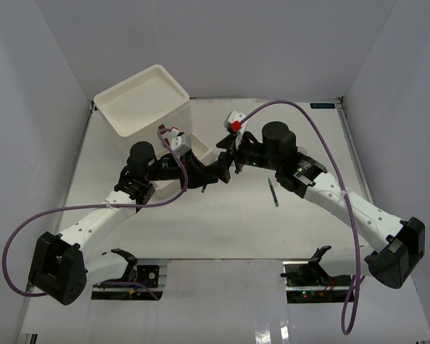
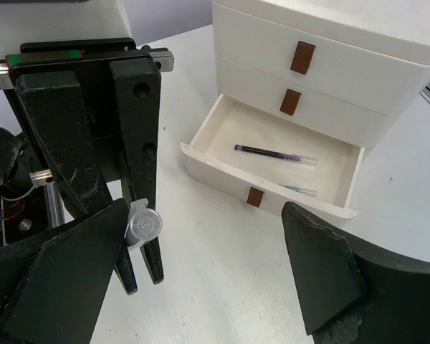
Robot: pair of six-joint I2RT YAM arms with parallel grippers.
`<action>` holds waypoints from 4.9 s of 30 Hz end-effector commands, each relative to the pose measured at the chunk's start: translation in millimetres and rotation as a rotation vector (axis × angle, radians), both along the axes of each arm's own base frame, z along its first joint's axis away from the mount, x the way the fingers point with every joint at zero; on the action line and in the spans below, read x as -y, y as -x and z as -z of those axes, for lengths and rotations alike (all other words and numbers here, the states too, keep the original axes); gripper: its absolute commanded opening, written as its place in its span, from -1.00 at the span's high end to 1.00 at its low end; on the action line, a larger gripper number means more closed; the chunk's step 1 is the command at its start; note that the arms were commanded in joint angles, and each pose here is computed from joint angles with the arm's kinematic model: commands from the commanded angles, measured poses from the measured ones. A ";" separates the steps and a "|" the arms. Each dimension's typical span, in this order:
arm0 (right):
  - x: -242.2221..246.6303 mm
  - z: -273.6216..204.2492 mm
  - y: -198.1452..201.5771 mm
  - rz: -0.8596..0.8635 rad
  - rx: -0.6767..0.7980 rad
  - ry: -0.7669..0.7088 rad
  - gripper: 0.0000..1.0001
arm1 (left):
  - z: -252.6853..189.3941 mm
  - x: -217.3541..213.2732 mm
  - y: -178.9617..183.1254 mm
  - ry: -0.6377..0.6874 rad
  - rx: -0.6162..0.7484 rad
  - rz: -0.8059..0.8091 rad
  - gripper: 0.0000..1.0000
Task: Sort the stationery into containers
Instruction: Close the pen cap on the pen, then place the pen in the drawer, then pick up the pen from the center of the board.
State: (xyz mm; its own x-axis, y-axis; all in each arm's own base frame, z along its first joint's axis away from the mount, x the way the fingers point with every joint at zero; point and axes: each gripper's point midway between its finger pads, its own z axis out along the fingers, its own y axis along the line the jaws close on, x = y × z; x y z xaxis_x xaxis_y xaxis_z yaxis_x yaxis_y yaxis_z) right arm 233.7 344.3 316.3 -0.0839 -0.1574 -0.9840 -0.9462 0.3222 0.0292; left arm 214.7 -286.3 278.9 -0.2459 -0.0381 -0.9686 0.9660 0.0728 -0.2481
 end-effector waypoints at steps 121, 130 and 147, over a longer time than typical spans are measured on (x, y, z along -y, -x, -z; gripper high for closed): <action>216.1 286.2 -36.2 0.903 -0.589 0.522 0.13 | 27.4 -96.7 -92.3 -0.218 -0.139 -0.828 -0.96; 223.6 288.9 -23.8 0.902 -0.605 0.563 0.45 | 16.9 -70.4 -67.6 -0.113 -0.253 -0.665 -0.96; 141.6 136.4 -16.9 0.689 -0.326 -0.035 0.85 | -5.7 -10.6 -23.5 0.135 -0.493 -0.599 -0.96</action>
